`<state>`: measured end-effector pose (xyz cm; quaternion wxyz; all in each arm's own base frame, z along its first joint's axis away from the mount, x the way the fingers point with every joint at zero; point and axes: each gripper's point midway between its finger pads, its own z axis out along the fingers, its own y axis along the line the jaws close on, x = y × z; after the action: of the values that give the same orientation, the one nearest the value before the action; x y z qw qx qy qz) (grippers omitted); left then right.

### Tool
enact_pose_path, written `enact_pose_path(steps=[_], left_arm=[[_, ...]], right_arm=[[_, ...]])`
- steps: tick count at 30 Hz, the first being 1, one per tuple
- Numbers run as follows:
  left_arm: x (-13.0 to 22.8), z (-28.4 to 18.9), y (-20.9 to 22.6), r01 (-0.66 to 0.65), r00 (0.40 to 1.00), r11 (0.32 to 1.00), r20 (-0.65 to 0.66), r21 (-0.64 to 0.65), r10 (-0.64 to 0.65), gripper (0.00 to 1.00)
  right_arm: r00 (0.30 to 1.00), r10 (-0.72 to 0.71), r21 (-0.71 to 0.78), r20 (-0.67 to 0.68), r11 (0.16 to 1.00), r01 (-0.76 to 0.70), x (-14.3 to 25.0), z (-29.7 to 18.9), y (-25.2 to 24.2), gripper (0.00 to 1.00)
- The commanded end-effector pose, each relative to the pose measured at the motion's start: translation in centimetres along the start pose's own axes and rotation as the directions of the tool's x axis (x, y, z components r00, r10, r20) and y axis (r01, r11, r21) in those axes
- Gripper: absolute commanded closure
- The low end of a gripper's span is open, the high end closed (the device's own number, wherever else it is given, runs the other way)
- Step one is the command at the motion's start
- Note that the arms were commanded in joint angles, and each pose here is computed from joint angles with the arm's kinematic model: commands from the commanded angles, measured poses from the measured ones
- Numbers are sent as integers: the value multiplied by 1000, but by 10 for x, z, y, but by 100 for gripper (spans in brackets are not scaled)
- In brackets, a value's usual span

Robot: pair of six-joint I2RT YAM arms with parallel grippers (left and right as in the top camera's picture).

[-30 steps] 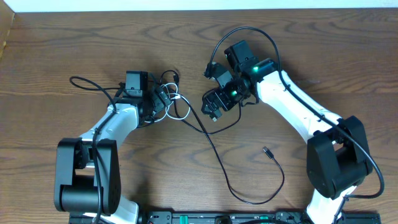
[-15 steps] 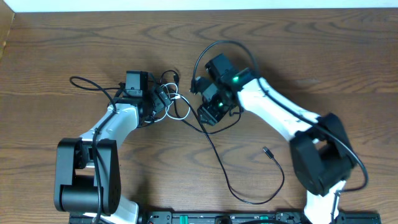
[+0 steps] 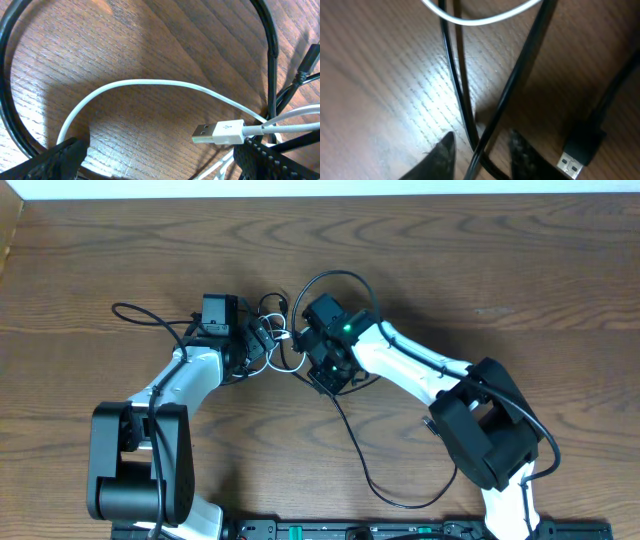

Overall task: Untangle cables
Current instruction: 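Grasp a black cable near the coil with the right gripper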

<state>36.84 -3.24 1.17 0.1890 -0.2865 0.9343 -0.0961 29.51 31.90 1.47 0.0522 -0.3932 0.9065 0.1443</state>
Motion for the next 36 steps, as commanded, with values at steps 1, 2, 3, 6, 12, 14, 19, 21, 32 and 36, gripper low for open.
enact_pose_path(steps=[1,2,3,6,12,14,19,21,32,36], left_arm=[[5,3,7,0,1000,1000,-17,-22,0,1],[5,3,7,0,1000,1000,-17,-22,0,1],[5,3,7,0,1000,1000,-17,-22,0,1],[5,3,7,0,1000,1000,-17,-22,0,1],[5,3,7,0,1000,1000,-16,-24,0,1],[4,3,9,0,1000,999,-6,-36,0,1],[2,3,11,0,1000,999,4,-49,0,1],[2,3,11,0,1000,999,4,-49,0,1],[2,3,11,0,1000,999,4,-49,0,1],[2,3,11,0,1000,999,3,-49,0,1]], right_arm=[[1000,27,42,-12,999,-26,2,6,-2,76],[999,36,48,-10,998,-35,2,7,-1,78],[999,40,53,-8,998,-39,1,7,-1,80],[999,39,77,-18,996,-37,3,11,-1,82],[999,23,98,-33,995,-20,5,19,2,83],[999,23,99,-32,995,-20,5,19,2,83],[999,22,98,-32,995,-19,5,19,2,94],[999,22,96,-32,995,-18,5,19,2,97],[999,22,96,-29,995,-19,3,15,3,99],[999,-34,90,4,995,33,-6,0,7,99]])
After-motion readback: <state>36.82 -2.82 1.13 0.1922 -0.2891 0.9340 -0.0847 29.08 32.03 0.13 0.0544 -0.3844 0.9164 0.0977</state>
